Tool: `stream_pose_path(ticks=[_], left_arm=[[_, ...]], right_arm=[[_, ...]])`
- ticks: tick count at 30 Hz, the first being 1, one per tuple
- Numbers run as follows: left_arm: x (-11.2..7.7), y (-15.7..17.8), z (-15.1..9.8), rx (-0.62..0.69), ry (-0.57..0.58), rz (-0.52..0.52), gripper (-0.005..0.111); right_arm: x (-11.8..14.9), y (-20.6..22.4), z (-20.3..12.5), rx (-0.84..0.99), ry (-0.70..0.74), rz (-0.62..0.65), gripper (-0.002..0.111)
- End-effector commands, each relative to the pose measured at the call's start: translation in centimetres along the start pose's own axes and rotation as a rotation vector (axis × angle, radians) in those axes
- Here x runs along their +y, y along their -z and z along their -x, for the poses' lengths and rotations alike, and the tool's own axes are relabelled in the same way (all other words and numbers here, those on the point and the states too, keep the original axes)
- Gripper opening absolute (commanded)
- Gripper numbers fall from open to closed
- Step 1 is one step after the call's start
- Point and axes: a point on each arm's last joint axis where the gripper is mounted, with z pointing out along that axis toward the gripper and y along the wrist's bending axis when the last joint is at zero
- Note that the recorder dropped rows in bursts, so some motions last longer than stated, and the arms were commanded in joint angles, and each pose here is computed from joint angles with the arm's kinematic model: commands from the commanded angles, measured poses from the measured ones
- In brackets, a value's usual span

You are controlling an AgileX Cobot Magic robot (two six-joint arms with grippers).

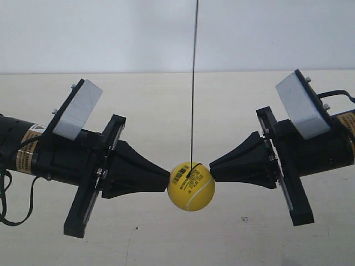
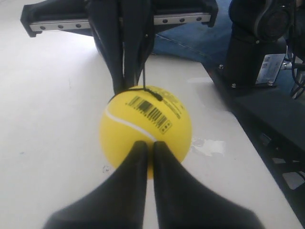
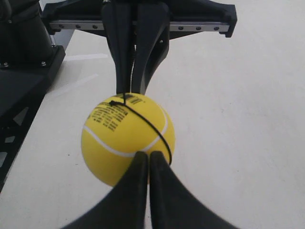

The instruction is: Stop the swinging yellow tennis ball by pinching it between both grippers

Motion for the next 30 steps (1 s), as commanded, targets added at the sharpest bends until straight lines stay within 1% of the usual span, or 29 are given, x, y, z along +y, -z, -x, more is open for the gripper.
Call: stream_pose_path(ticks=[1,20,23,25,30], left_arm=[[0.0,-0.1,0.4,-0.019,-0.01,0.002,0.005],[0.0,0.0,0.3,-0.013,-0.012,-0.001,0.005],[0.2,0.6,0.1,-0.003,-0.014,0.011,0.005],[0.5,1.2,0.1,-0.002,0.004,0.034,0.005],[0.7,2.2,0.3,0.004,0.002,0.059,0.005]], right_arm=[[0.1,0.1,0.4,-0.01,0.013,0.004,0.0],[0.1,0.1,0.3,-0.001,0.029,0.01,0.0],[0.1,0.1,0.2,0.002,0.032,0.011,0.0],[0.1,0.2,0.2,0.002,0.032,0.007,0.0],[-0.4,1.2,-0.2,0.003,0.01,-0.035,0.0]])
